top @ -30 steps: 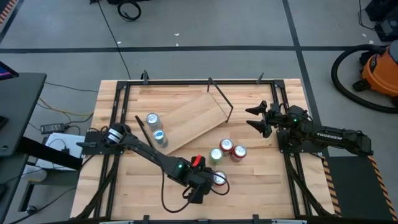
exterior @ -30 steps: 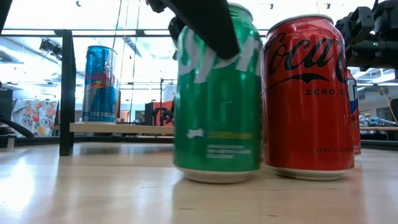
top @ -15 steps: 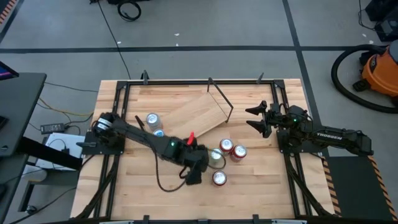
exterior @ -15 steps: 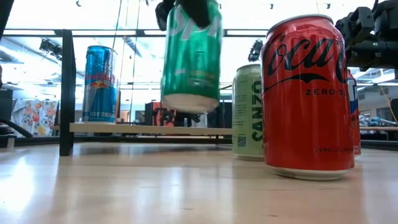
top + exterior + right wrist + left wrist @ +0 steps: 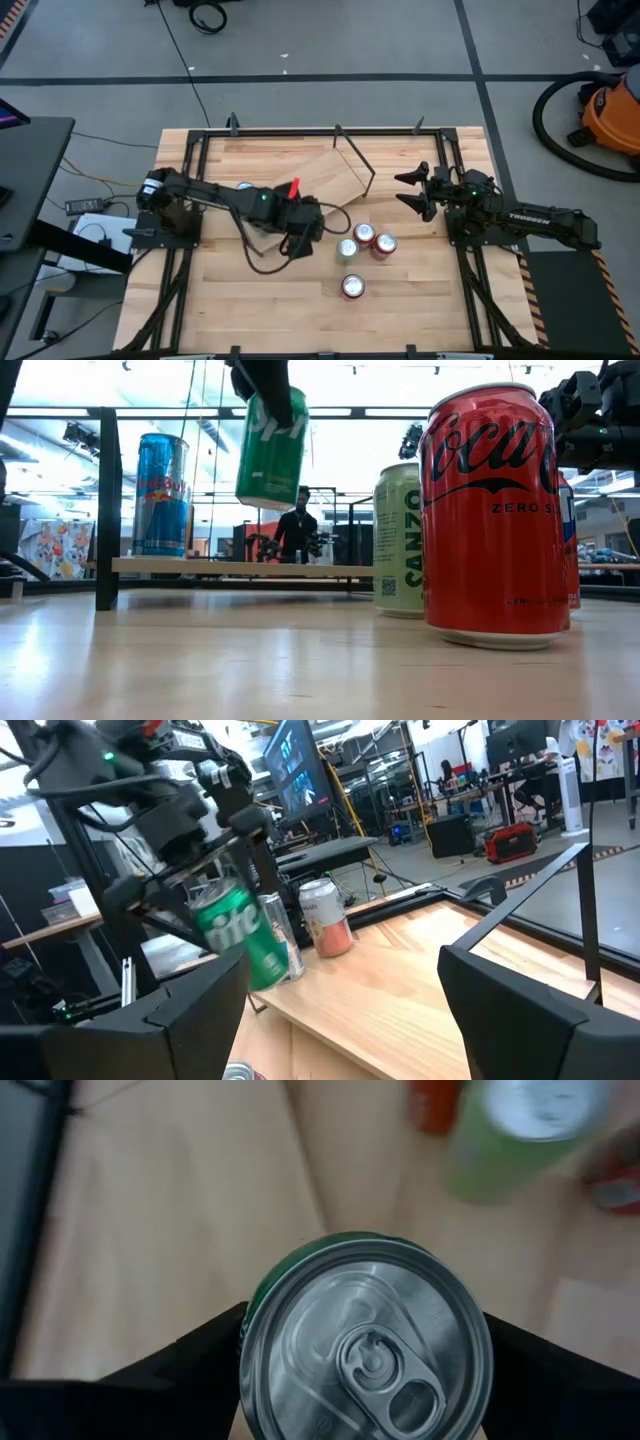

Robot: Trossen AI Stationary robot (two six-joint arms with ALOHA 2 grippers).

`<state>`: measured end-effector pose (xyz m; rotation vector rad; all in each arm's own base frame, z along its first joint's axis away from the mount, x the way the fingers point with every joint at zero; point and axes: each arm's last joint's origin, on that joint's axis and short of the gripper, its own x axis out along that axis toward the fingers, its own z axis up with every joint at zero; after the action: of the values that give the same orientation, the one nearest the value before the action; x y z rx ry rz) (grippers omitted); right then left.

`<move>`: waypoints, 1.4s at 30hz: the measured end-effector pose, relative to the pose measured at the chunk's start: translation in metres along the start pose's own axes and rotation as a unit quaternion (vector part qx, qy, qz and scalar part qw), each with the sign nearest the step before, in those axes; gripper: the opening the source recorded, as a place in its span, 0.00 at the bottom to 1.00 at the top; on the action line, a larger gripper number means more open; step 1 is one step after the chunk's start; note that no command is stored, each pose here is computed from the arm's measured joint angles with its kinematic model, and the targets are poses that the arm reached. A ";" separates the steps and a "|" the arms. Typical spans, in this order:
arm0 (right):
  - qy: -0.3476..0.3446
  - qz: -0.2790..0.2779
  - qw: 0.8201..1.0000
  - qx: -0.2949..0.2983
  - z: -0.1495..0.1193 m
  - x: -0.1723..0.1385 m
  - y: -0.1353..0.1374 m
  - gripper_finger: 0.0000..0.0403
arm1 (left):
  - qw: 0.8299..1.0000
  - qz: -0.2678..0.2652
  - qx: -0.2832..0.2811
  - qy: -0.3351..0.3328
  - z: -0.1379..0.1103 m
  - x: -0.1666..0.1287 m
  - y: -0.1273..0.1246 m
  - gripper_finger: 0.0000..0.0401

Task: Place canned beverage on shelf
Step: Put the green soda can on the shelf

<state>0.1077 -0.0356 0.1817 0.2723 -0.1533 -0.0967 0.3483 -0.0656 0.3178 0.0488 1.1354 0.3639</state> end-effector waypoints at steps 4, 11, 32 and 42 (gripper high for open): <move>0.000 0.001 1.000 0.000 0.000 0.000 0.000 0.83 | 1.000 0.023 0.005 0.005 0.001 0.001 0.012 0.78; 0.001 0.008 1.000 0.001 0.000 0.000 0.000 0.83 | 0.998 0.050 0.016 0.028 0.001 0.006 0.029 0.78; 0.005 0.021 1.000 0.009 0.000 0.000 0.001 0.83 | 0.993 0.111 -0.003 0.033 -0.004 -0.010 0.071 0.78; 0.005 0.021 1.000 0.009 0.000 0.000 0.001 0.83 | 0.992 0.124 -0.027 0.013 -0.003 -0.019 0.093 0.78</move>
<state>0.1082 -0.0344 0.1820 0.2875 -0.1494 -0.0524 0.3143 0.0155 0.3537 0.1398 1.1479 0.6180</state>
